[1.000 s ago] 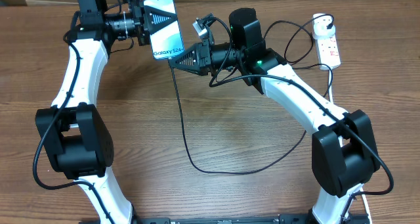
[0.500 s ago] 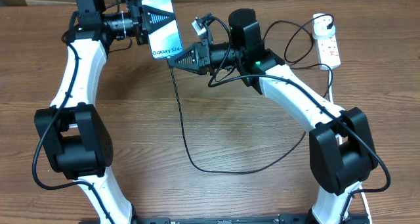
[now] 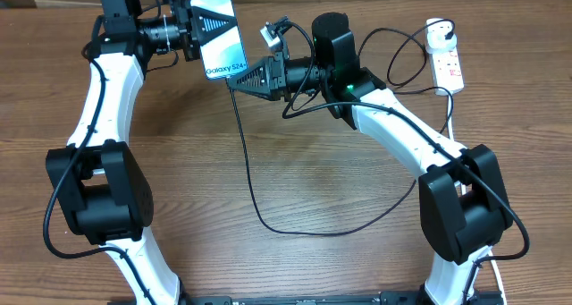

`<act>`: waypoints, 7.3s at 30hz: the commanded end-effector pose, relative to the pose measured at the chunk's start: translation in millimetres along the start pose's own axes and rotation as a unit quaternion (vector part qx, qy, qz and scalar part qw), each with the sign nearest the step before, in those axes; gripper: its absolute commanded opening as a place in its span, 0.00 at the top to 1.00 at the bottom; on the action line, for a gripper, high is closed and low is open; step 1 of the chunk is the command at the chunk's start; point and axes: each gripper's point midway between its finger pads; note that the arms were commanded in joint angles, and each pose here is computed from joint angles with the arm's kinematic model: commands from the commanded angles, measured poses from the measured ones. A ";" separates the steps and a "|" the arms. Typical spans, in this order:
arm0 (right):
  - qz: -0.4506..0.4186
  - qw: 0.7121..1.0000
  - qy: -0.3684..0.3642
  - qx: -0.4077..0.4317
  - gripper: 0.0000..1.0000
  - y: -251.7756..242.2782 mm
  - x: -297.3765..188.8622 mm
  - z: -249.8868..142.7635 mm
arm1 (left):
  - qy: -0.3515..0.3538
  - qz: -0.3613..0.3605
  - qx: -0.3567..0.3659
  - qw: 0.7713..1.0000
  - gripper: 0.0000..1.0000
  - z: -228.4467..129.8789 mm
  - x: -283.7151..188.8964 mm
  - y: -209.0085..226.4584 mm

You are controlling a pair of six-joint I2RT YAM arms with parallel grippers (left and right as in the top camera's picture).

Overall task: Plug charger to phone and switch on socket
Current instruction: 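Push the plug into the phone's port with the right gripper, then open the right gripper and withdraw it from the plugged phone, then lower the phone with the left gripper and lay it flat on the table, then open the left gripper and lift it away from the phone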

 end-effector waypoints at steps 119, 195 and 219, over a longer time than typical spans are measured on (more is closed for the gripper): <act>-0.455 0.886 -0.092 0.017 0.09 -93.9 -169.0 17.0 | 0.096 0.415 0.053 0.903 0.96 -67.1 33.0 188.3; -0.464 0.881 -0.096 0.016 0.09 -95.8 -172.1 18.1 | 0.138 0.552 -0.011 0.822 0.61 -93.9 -10.9 242.3; -0.502 0.842 -0.197 0.015 0.10 -52.7 -256.4 25.5 | -0.023 0.622 0.133 0.772 0.51 26.3 -67.0 25.0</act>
Point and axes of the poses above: each gripper's point midway between its finger pads, its own x axis out along the fingers, its own y axis along the line the jaws close on, z = x × y, and after that the axes turned 11 degrees about x, right-handed
